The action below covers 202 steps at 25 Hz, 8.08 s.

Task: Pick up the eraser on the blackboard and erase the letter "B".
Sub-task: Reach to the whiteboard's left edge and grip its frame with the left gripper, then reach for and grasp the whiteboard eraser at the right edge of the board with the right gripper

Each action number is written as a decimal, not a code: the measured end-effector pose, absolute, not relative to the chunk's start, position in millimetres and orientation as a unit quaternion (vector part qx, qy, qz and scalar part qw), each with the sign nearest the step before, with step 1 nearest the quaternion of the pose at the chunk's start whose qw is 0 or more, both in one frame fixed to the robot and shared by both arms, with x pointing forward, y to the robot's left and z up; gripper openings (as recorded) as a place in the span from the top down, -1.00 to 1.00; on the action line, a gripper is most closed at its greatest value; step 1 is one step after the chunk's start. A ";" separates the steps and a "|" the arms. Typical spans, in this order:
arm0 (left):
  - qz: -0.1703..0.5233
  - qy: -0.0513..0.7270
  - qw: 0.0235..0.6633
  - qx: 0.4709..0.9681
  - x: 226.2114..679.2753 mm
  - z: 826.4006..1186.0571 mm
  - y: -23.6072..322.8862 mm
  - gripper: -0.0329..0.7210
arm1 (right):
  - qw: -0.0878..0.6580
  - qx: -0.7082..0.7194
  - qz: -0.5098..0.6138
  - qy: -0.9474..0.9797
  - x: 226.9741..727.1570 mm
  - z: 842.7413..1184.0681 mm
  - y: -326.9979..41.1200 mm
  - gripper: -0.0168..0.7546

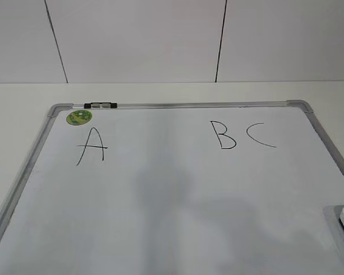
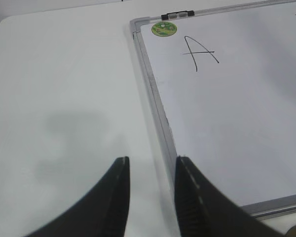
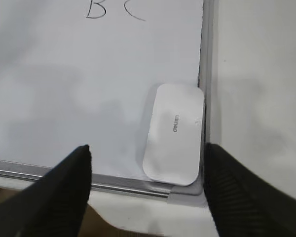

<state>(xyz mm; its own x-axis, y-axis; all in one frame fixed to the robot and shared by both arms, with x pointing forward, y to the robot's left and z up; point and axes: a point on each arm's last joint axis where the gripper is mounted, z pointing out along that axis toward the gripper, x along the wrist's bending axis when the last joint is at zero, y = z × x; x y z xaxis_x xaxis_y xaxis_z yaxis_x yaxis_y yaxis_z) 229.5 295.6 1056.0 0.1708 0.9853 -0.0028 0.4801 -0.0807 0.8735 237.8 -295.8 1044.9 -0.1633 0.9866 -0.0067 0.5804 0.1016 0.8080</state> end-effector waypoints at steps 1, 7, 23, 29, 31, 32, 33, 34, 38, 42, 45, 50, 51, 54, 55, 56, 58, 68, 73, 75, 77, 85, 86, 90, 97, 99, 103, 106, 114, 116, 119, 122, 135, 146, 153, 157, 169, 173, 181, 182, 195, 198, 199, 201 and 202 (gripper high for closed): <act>0.325 0.556 0.388 0.659 229.5 1056.0 295.6 0.29 | 0.282 0.589 0.337 0.678 241.9 1045.1 -295.3 -0.47; 0.323 0.556 0.390 0.659 229.5 1056.1 295.2 0.29 | 0.208 0.659 0.292 0.661 260.4 1051.0 -293.0 -0.47; 0.270 0.568 0.384 0.676 238.8 1063.4 288.6 0.28 | 0.090 0.721 0.154 0.669 324.7 1053.4 -285.1 -0.47; 0.200 0.602 0.316 0.706 270.3 1087.4 285.4 0.28 | 0.061 0.728 0.114 0.674 340.5 1043.7 -283.1 -0.47; 0.171 0.621 0.292 0.707 286.5 1093.8 283.8 0.28 | 0.056 0.728 0.107 0.674 342.9 1041.9 -282.8 -0.47; 0.161 0.628 0.284 0.707 293.8 1097.4 283.1 0.28 | 0.054 0.728 0.104 0.675 344.0 1041.1 -282.7 -0.47; 0.150 0.633 0.273 0.708 303.4 1100.2 282.2 0.28 | 0.053 0.728 0.102 0.675 344.9 1040.5 -282.6 -0.47; 0.138 0.640 0.262 0.709 313.5 1101.3 281.2 0.28 | 0.051 0.728 0.100 0.676 345.9 1039.8 -282.5 -0.47; 0.093 0.656 0.219 0.716 351.7 1100.4 277.3 0.28 | 0.047 0.729 0.094 0.677 348.0 1038.2 -282.2 -0.47; 0.069 0.667 0.191 0.717 387.0 1091.9 274.3 0.28 | 0.045 0.729 0.091 0.677 349.3 1037.3 -282.1 -0.47; 0.060 0.672 0.175 0.717 413.7 1086.8 272.7 0.28 | 0.046 0.729 0.092 0.677 349.5 1037.3 -282.1 -0.47; 0.048 0.676 0.132 0.723 461.5 1073.5 271.8 0.28 | 0.046 0.729 0.093 0.677 349.7 1037.3 -282.0 -0.47; 0.048 0.676 0.124 0.724 472.1 1069.2 271.8 0.28 | 0.046 0.729 0.093 0.677 349.7 1037.3 -282.0 -0.47; 0.037 0.679 0.107 0.726 499.5 1055.9 269.9 0.28 | 0.046 0.729 0.093 0.677 349.7 1037.3 -282.0 -0.47; 0.033 0.680 0.102 0.726 508.0 1050.1 269.2 0.28 | 0.046 0.729 0.093 0.677 349.7 1037.3 -282.0 -0.47; 0.029 0.680 0.097 0.726 516.2 1044.8 268.4 0.28 | 0.046 0.729 0.093 0.677 349.7 1037.3 -282.0 -0.47; 0.025 0.681 0.092 0.726 529.9 1034.8 266.8 0.28 | 0.046 0.729 0.093 0.677 349.7 1037.3 -282.0 -0.47; 0.016 0.685 0.079 0.724 576.6 990.2 262.2 0.28 | 0.046 0.728 0.093 0.677 349.7 1037.3 -282.0 -0.47; 0.011 0.686 0.073 0.724 588.8 975.9 261.1 0.28 | 0.046 0.728 0.093 0.677 349.7 1037.3 -282.0 -0.47; 0.007 0.687 0.070 0.724 591.5 971.6 260.7 0.28 | 0.046 0.728 0.093 0.677 349.7 1037.3 -282.0 -0.47; 0.005 0.687 0.068 0.723 593.4 967.4 260.5 0.28 | 0.046 0.728 0.093 0.677 349.7 1037.3 -282.0 -0.47; -0.007 0.689 0.055 0.723 596.4 953.1 260.0 0.28 | 0.046 0.729 0.094 0.677 349.7 1037.4 -281.9 -0.47; -0.007 0.689 0.056 0.723 596.5 953.1 260.0 0.28 | 0.046 0.729 0.094 0.677 349.7 1037.4 -281.9 -0.47; -0.010 0.689 0.061 0.722 596.6 953.2 259.0 0.28 | 0.046 0.729 0.094 0.677 349.7 1037.4 -281.9 -0.47; -0.009 0.684 0.068 0.726 597.6 953.3 258.2 0.28 | 0.046 0.729 0.094 0.677 349.7 1037.4 -281.9 -0.47; -0.006 0.685 0.072 0.725 598.5 953.4 258.0 0.28 | 0.046 0.729 0.094 0.677 349.7 1037.4 -281.9 -0.47; -0.004 0.682 0.073 0.727 598.9 953.4 258.0 0.28 | 0.046 0.729 0.094 0.677 349.7 1037.4 -281.9 -0.47; -0.003 0.681 0.074 0.728 599.1 953.5 258.0 0.28 | 0.046 0.729 0.094 0.677 349.7 1037.4 -281.9 -0.47; -0.003 0.678 0.074 0.732 599.1 953.5 258.0 0.28 | 0.046 0.729 0.094 0.677 349.7 1037.4 -281.9 -0.47; -0.004 0.678 0.073 0.732 599.2 952.4 258.0 0.28 | 0.046 0.729 0.094 0.677 349.7 1037.4 -281.9 -0.47; -0.011 0.678 0.065 0.732 599.8 945.9 257.9 0.28 | 0.046 0.729 0.094 0.677 349.7 1037.4 -281.9 -0.47; -0.022 0.679 0.054 0.732 599.8 938.2 257.8 0.28 | 0.046 0.729 0.094 0.677 349.7 1037.4 -281.9 -0.47; -0.033 0.663 0.038 0.747 600.6 925.8 243.3 0.33 | 0.046 0.728 0.093 0.678 349.7 1037.4 -281.9 -0.47; -0.034 0.663 0.037 0.747 600.5 926.1 243.3 0.46 | 0.046 0.728 0.093 0.678 349.7 1037.4 -281.9 -0.47; -0.032 0.665 0.033 0.745 600.6 926.5 244.2 0.79 | 0.046 0.728 0.093 0.678 349.7 1037.4 -281.9 -0.47; -0.033 0.669 0.033 0.741 600.9 927.1 244.0 0.82 | 0.046 0.728 0.093 0.678 349.7 1037.4 -281.9 -0.47; -0.033 0.671 0.033 0.740 600.9 927.1 244.0 0.82 | 0.061 0.725 0.089 0.680 351.0 1037.5 -284.4 -0.47; -0.033 0.671 0.033 0.740 600.9 927.1 244.0 0.82 | 0.099 0.718 0.105 0.681 357.6 1039.1 -287.2 -0.47; -0.033 0.671 0.034 0.740 600.9 927.1 243.9 0.82 | 0.141 0.709 0.153 0.674 370.7 1041.7 -286.4 -0.59; -0.033 0.671 0.034 0.740 600.9 927.1 243.9 0.82 | 0.140 0.710 0.152 0.673 372.3 1040.9 -286.2 -0.59; -0.033 0.671 0.033 0.740 600.8 927.1 243.9 0.81 | 0.113 0.721 0.078 0.679 406.9 1009.3 -286.3 -0.59; -0.034 0.671 0.033 0.740 600.7 927.1 243.9 0.81 | 0.107 0.727 0.065 0.676 413.4 1001.8 -286.3 -0.59; -0.034 0.671 0.033 0.740 600.7 927.1 243.9 0.81 | 0.105 0.728 0.062 0.675 415.1 999.8 -286.1 -0.59; -0.034 0.671 0.033 0.740 600.7 927.1 243.9 0.81 | 0.100 0.730 0.055 0.674 418.6 995.2 -285.7 -0.58; -0.034 0.671 0.033 0.740 600.7 927.1 243.9 0.81 | 0.098 0.730 0.053 0.675 419.7 993.5 -285.6 -0.58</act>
